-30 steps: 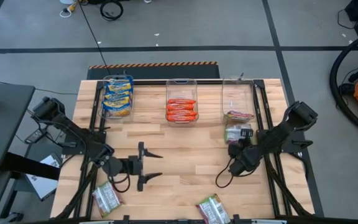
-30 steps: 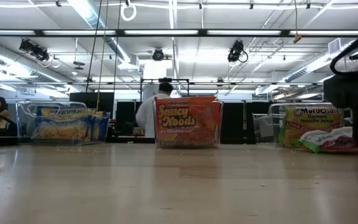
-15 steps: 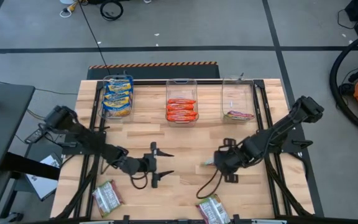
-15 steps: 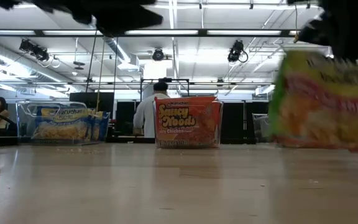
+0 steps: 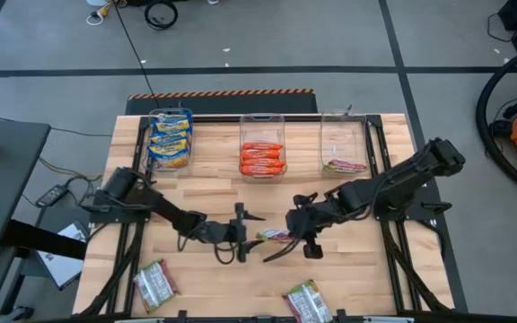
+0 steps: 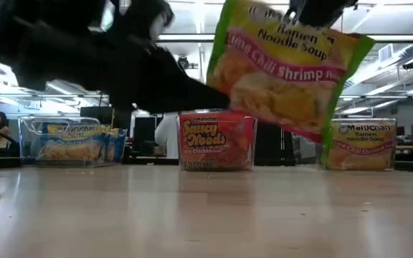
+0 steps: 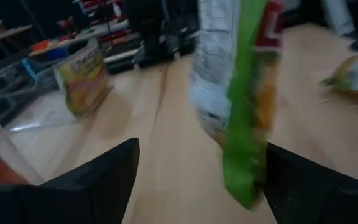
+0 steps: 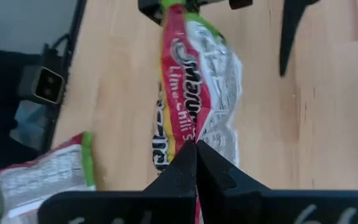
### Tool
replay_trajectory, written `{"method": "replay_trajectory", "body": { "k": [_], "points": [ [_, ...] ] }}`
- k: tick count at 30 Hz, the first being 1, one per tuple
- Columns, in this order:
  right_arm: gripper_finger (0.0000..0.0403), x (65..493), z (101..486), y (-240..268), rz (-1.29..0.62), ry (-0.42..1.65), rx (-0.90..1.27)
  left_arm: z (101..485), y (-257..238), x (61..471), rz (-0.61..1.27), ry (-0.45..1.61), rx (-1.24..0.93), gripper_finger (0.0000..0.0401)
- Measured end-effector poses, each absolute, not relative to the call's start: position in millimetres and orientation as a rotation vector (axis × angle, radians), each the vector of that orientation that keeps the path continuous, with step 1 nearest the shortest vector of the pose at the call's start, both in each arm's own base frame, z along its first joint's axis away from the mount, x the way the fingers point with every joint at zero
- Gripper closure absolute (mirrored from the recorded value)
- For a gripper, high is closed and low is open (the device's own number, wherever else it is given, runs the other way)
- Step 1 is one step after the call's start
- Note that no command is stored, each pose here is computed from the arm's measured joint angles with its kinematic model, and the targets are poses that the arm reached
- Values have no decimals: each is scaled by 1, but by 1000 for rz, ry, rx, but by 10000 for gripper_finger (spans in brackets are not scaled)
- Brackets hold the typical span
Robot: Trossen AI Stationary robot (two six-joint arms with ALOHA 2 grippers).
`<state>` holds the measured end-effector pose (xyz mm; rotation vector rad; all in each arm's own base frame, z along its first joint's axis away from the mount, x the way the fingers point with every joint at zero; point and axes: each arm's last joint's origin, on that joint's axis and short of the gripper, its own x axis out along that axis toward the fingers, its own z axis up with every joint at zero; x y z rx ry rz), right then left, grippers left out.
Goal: Sort Maruchan noodles
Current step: Put the green noodle pack into the right transparent bin
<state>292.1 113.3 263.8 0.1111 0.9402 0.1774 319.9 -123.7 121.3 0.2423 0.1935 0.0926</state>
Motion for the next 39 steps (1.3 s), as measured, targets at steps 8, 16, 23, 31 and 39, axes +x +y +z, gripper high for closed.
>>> {"method": "replay_trajectory", "body": {
  "k": [8, 16, 23, 31, 39],
  "points": [
    [401, 317, 240, 113, 243, 915, -5, 107, -121, 355, -32, 194, 264, 87],
    [380, 318, 241, 120, 273, 862, -94, 110, -125, 373, 9, 279, 237, 165],
    [285, 316, 260, 131, 234, 862, -165, 108, -120, 374, 105, 323, 210, 296],
    [128, 312, 262, 123, 58, 926, -285, 109, -105, 378, 234, 317, 183, 301],
    [71, 316, 242, 96, -15, 1003, -311, 120, -107, 386, 267, 301, 327, 307]
  ]
}}
